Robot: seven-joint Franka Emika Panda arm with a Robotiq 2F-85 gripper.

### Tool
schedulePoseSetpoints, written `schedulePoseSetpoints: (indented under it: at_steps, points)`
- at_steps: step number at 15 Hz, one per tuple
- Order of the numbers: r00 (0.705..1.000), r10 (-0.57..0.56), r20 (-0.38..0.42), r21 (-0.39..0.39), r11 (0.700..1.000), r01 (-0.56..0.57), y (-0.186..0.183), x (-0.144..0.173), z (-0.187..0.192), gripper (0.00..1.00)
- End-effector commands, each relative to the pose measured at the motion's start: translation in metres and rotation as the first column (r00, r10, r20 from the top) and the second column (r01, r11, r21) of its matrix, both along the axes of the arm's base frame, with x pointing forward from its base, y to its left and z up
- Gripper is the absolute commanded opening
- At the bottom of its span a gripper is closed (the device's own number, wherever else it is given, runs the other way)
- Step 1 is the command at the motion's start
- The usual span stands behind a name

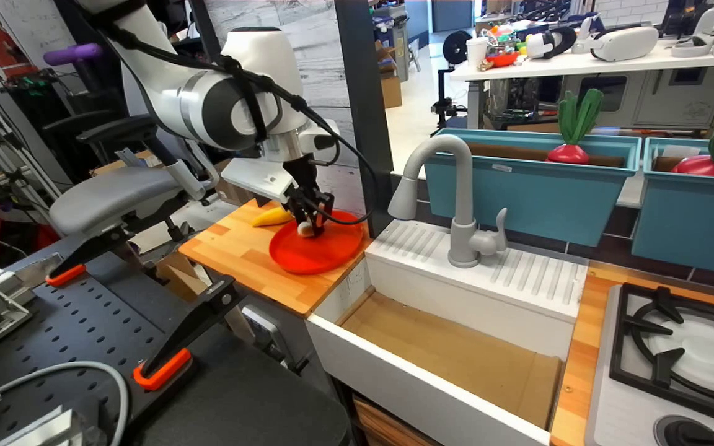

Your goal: Pick the stuffed animal on the plate and put it on the counter

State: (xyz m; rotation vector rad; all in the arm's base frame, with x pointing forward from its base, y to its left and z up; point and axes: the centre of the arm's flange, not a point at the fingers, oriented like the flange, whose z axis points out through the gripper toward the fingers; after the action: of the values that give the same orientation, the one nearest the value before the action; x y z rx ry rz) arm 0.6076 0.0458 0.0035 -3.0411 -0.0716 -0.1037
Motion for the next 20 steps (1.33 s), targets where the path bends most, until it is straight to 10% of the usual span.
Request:
schedulePoseSetpoints:
  at_steps: [1, 12, 20]
  points:
    - [1.0, -0.011, -0.003, 0.012, 1.0, 0.011, 0.0, 0.008, -0.001, 0.12]
    - [0.993, 0.035, 0.111, -0.009, 0.999, -0.035, -0.011, -0.061, 0.075, 0.04]
    - [0.961, 0.258, 0.102, -0.105, 0.963, -0.248, 0.065, -0.094, 0.104, 0.04]
